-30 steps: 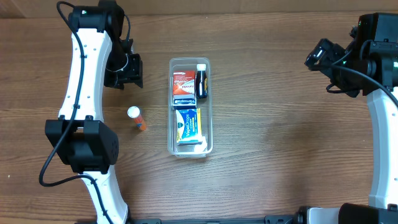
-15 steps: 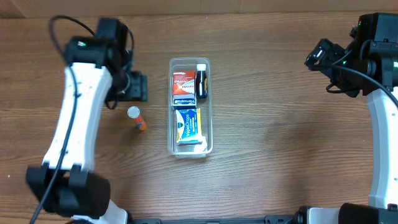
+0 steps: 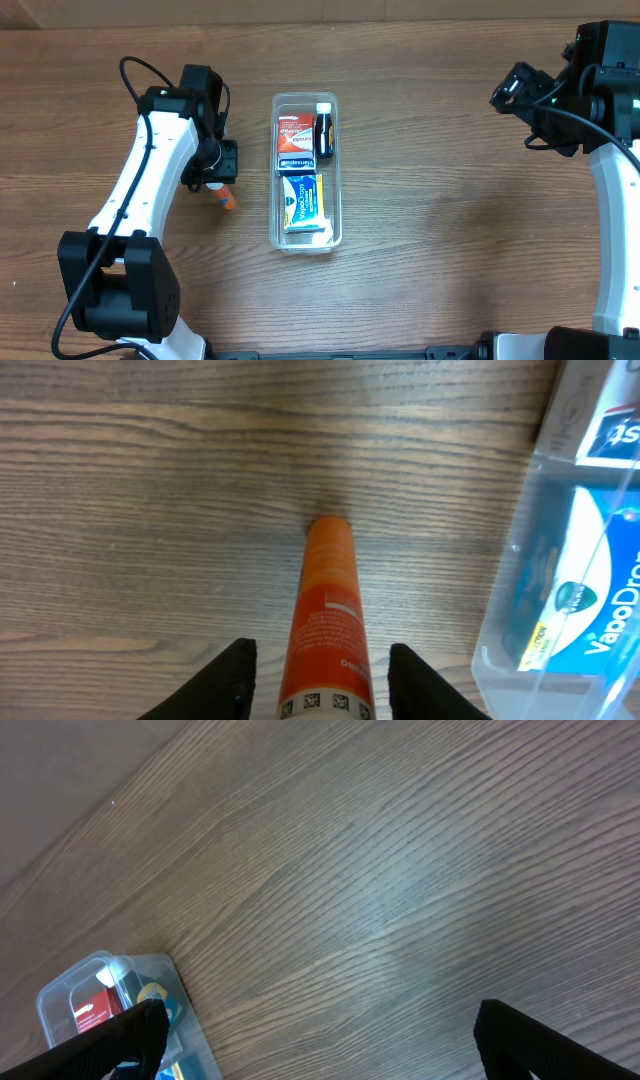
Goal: Pack container
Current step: 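Move the left gripper to the orange tube and grasp it, then place the orange tube into the container beside the bottle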
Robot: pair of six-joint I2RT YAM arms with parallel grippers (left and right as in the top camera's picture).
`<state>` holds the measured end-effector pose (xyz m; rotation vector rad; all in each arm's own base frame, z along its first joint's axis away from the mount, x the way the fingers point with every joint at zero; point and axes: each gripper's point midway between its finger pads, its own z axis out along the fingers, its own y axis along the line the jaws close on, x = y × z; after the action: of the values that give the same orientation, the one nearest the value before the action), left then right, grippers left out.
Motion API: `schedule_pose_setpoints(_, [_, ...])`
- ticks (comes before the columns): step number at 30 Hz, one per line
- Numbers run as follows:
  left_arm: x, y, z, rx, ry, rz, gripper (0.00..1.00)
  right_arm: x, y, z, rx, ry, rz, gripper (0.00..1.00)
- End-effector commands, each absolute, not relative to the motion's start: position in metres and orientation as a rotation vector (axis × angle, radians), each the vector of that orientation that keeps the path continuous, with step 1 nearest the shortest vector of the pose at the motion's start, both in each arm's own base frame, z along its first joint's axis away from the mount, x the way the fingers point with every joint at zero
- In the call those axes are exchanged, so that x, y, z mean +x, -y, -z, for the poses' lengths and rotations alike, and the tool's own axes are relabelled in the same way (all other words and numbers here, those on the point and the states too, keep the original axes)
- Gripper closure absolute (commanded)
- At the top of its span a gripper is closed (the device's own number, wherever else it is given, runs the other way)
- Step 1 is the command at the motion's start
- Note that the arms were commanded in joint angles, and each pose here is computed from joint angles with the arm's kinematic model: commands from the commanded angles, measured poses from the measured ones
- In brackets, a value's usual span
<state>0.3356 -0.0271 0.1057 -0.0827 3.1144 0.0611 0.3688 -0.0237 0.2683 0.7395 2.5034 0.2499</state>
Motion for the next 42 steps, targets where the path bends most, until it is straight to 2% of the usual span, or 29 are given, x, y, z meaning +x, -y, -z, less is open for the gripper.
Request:
schedule_pose_setpoints(1, [0.329,0.020,-0.110,-0.102,-3.119,-0.089,0.56,0.370,0.023,-0.270,0.730,-2.497,-0.254,0.00])
schedule_pose_setpoints(3, [0.327,0.020,-0.110,-0.101,-3.126,-0.091,0.59,0.370,0.023,-0.270,0.730,-2.497,-0.254,0.00])
schedule_pose_setpoints(5, [0.330,0.020,-0.110,-0.101,-3.116,-0.089,0.73,0.370,0.023,-0.270,0.730,-2.497,-0.254,0.00])
schedule_pose_setpoints(8, [0.334,0.022,-0.121,-0.099,-3.099,-0.078,0.79,0.370,0.023,-0.270,0.730,-2.497,-0.254,0.00])
schedule_pose_setpoints(12, [0.345,0.039,-0.166,-0.066,-3.035,-0.013,0.81,0.370,0.023,-0.270,0.730,-2.497,-0.253,0.00])
schedule_pose_setpoints(16, [0.355,0.090,-0.250,0.069,-2.858,0.059,0.78,0.370,0.023,-0.270,0.730,-2.497,-0.254,0.00])
schedule_pose_setpoints(19, [0.356,0.135,-0.282,0.196,-2.739,0.122,0.75,0.370,0.023,-0.270,0.730,-2.497,-0.253,0.00])
schedule_pose_setpoints(21, [0.355,0.163,-0.286,0.276,-2.692,0.156,0.74,0.370,0.023,-0.270,0.729,-2.497,-0.254,0.00])
schedule_pose_setpoints(27, [0.352,0.216,-0.251,0.375,-2.728,0.185,0.75,0.370,0.023,-0.270,0.730,-2.497,-0.253,0.00])
schedule_pose_setpoints(37, [0.366,0.231,-0.178,0.403,-2.889,0.097,0.76,0.370,0.023,-0.270,0.730,-2.497,-0.254,0.00])
schedule_pose_setpoints(42, [0.381,0.237,-0.157,0.399,-2.887,0.069,0.75,0.370,0.023,-0.270,0.730,-2.497,-0.253,0.00])
